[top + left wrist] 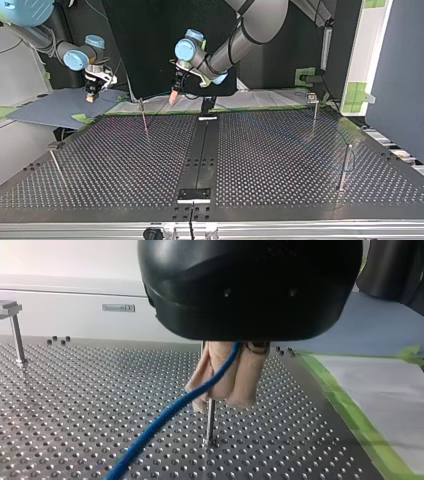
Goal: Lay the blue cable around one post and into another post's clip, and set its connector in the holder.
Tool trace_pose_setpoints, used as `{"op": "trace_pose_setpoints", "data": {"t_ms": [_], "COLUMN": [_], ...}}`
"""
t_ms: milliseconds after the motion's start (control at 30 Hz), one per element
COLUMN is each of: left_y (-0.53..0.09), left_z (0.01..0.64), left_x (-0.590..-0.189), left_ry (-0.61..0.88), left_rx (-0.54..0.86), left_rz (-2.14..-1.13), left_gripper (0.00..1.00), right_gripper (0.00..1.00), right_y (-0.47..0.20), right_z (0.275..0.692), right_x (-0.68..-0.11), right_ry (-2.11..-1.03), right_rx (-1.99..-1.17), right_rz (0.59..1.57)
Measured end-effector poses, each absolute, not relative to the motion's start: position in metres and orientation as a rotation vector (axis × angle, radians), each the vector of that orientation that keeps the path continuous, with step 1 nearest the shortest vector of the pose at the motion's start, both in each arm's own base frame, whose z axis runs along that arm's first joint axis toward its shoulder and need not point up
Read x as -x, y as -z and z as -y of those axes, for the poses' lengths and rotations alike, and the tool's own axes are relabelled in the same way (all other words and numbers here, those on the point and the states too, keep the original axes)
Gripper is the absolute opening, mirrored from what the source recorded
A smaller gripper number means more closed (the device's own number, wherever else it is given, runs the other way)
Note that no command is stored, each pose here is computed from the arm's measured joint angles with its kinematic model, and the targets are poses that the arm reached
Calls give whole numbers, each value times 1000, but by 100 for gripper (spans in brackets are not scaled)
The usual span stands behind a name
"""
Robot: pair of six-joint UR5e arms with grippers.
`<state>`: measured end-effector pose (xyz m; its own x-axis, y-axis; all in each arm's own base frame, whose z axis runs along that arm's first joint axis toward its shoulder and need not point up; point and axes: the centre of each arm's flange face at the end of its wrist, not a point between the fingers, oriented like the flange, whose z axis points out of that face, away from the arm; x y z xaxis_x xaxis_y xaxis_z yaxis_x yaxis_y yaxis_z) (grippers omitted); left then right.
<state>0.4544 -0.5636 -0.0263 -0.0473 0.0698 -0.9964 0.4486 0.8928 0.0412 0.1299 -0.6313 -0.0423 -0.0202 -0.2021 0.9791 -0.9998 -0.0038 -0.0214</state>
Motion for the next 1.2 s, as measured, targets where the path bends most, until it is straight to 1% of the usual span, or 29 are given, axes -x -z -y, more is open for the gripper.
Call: {"op": "trace_pose_setpoints", "data": {"t_ms": [533, 733, 933, 1200], "left_y": [26, 28, 28, 12], "left_z": [557, 557, 564, 568], "left_x": [-461, -458, -449, -446], "left_ry": [309, 279, 272, 291], "left_rx": [-391, -431, -480, -485], "left_rz": [-1606, -1612, -1604, -1589], "left_gripper": [0, 0, 0, 0], "right_gripper": [0, 0, 0, 0], "right_y": [72, 75, 73, 53], "right_z": [624, 621, 617, 615], "right_x": [-136, -136, -137, -136], "right_ry": [-1155, -1123, -1092, -1137], "right_rx": [-1403, -1427, -1464, -1439], "right_rz": [1352, 1352, 1326, 1289]}}
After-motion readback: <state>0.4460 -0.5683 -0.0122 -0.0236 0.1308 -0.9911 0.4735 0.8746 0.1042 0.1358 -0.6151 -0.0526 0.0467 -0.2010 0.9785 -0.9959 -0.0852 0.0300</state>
